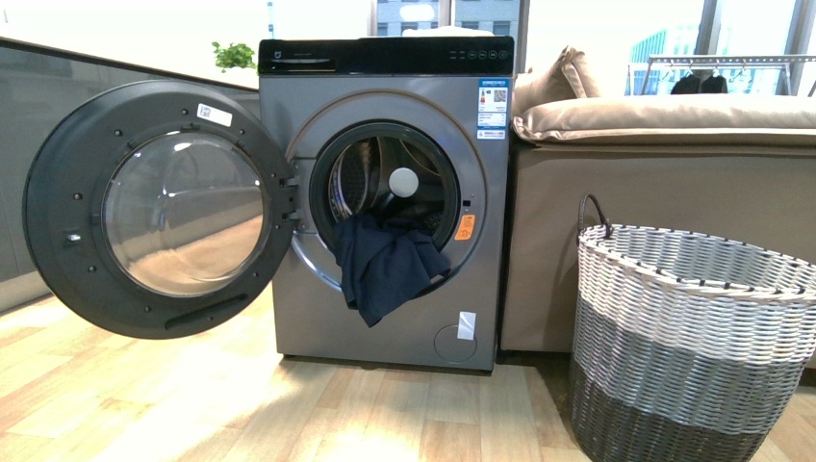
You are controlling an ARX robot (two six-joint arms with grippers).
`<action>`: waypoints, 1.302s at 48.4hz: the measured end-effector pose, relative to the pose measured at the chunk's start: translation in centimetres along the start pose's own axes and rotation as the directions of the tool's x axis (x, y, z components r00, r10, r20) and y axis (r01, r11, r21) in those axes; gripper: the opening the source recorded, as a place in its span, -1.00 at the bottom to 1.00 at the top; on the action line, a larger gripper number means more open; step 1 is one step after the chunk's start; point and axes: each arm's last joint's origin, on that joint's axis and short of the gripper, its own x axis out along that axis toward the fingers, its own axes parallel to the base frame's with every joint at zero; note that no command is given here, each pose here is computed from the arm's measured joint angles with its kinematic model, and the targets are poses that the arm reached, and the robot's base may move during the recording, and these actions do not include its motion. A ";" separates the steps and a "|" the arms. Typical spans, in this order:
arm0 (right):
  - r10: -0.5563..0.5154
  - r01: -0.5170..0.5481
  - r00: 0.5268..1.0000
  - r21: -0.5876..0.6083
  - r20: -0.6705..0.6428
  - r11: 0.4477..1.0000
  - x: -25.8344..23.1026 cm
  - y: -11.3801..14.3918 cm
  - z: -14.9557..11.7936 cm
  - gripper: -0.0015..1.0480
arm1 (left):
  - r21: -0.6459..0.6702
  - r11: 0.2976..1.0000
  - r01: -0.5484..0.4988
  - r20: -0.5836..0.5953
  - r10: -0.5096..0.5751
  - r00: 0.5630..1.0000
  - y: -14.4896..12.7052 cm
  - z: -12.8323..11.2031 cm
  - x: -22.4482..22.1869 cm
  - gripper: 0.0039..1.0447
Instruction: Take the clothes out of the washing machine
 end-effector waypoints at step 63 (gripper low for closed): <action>0.000 0.000 1.000 0.000 0.000 1.000 0.0 0.0 0.0 0.85 | 0.000 1.000 0.000 0.000 0.000 1.000 0.0 0.0 0.0 0.88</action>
